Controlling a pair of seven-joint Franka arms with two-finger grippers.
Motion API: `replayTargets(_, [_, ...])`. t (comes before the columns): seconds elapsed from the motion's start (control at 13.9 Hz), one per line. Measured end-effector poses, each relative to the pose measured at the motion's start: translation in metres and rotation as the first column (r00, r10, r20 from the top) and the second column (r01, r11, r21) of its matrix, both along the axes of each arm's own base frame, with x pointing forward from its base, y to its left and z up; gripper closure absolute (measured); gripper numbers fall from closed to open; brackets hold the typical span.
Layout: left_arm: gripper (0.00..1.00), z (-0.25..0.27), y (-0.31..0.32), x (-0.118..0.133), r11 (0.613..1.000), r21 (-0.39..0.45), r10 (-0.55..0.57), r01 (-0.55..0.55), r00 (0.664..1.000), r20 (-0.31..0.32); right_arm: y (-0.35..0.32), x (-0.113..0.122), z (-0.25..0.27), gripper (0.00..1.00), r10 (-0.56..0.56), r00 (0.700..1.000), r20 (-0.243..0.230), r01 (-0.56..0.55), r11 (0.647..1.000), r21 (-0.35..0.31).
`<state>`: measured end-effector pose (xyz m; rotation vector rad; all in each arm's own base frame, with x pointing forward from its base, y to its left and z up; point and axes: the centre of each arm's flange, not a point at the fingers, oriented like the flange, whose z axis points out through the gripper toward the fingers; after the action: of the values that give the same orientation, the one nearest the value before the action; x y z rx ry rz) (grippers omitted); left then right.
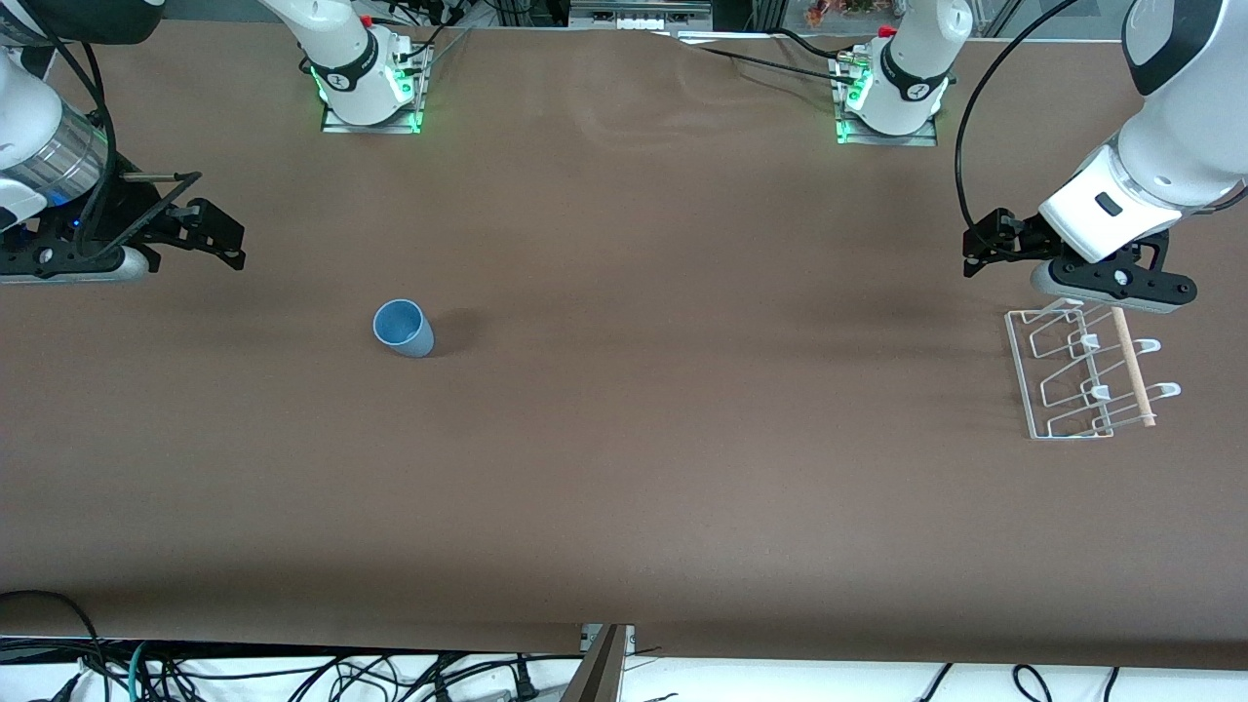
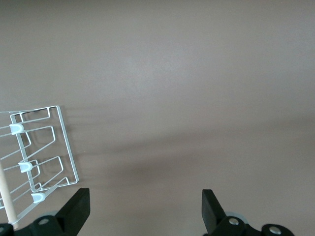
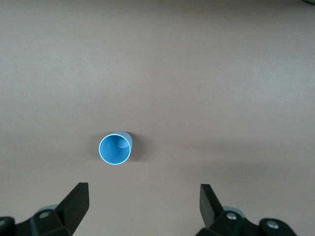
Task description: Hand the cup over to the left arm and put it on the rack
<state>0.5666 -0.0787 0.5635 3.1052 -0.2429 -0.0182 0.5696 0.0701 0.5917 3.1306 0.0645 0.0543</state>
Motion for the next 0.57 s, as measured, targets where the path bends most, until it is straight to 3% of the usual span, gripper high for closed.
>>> replayTargets(0.57, [0.0,0.0,0.0,0.0,1.0,0.0,0.0,0.0,1.0,0.0,-0.0006,-0.0004,-0.0014,0.0,-0.001,1.0,-0.009,0.001,1.0,-0.001])
